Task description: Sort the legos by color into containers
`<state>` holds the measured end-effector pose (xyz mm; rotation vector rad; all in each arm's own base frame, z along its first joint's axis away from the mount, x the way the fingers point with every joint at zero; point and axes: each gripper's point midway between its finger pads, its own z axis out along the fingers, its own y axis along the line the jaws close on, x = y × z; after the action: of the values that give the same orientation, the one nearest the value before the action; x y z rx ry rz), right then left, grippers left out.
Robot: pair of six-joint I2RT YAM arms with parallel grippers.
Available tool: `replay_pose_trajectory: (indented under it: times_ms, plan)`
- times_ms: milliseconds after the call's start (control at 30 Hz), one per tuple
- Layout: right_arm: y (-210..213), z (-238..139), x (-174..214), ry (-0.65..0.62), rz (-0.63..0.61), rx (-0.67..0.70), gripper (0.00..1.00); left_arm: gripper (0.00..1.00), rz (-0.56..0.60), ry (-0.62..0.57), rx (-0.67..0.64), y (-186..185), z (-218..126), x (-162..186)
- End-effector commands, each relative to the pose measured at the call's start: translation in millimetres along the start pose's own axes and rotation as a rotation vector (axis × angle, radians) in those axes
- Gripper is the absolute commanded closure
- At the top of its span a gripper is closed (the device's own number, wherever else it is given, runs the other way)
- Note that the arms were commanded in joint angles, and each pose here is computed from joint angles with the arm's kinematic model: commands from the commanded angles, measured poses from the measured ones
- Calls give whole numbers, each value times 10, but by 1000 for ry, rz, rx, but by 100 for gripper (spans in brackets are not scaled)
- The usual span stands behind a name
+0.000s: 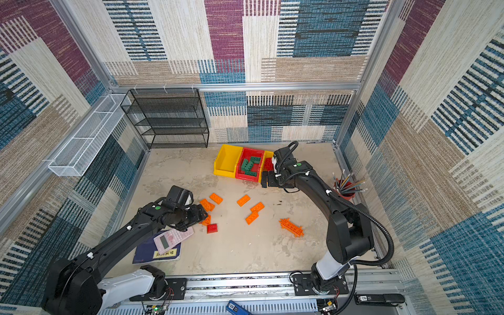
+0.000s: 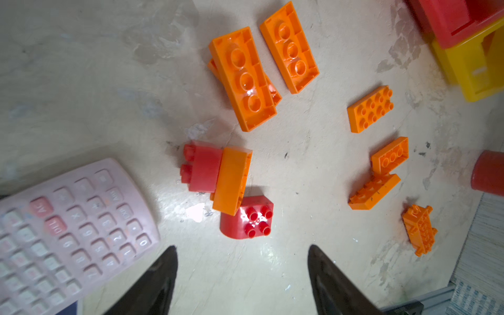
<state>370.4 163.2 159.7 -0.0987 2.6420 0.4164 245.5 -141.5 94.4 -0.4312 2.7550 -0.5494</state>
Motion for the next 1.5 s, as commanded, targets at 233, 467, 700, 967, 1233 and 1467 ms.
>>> replay_pose_trajectory:
  times_ms: [233, 467, 700, 967, 1233, 1467]
  plan:
    - [-124, -178, 125, -41, 20, 48, 0, 26, 37, 41, 1, -198, 318, -30]
    - [-237, -276, 219, -46, 22, 103, 0, 26, 73, 81, -24, -224, 480, -33]
    - [-291, -350, 330, -44, 40, 121, 1, 26, 111, 104, 1, -430, 630, -99]
    - [-355, -425, 398, -40, 37, 153, 0, 26, 173, 116, 31, -799, 727, -277]
    - [-323, -458, 329, -58, 48, 143, 0, 25, 245, 54, -126, -479, 346, -305]
    - [-253, -449, 269, -60, 46, 113, 0, 24, 249, -22, -216, -112, 68, -255]
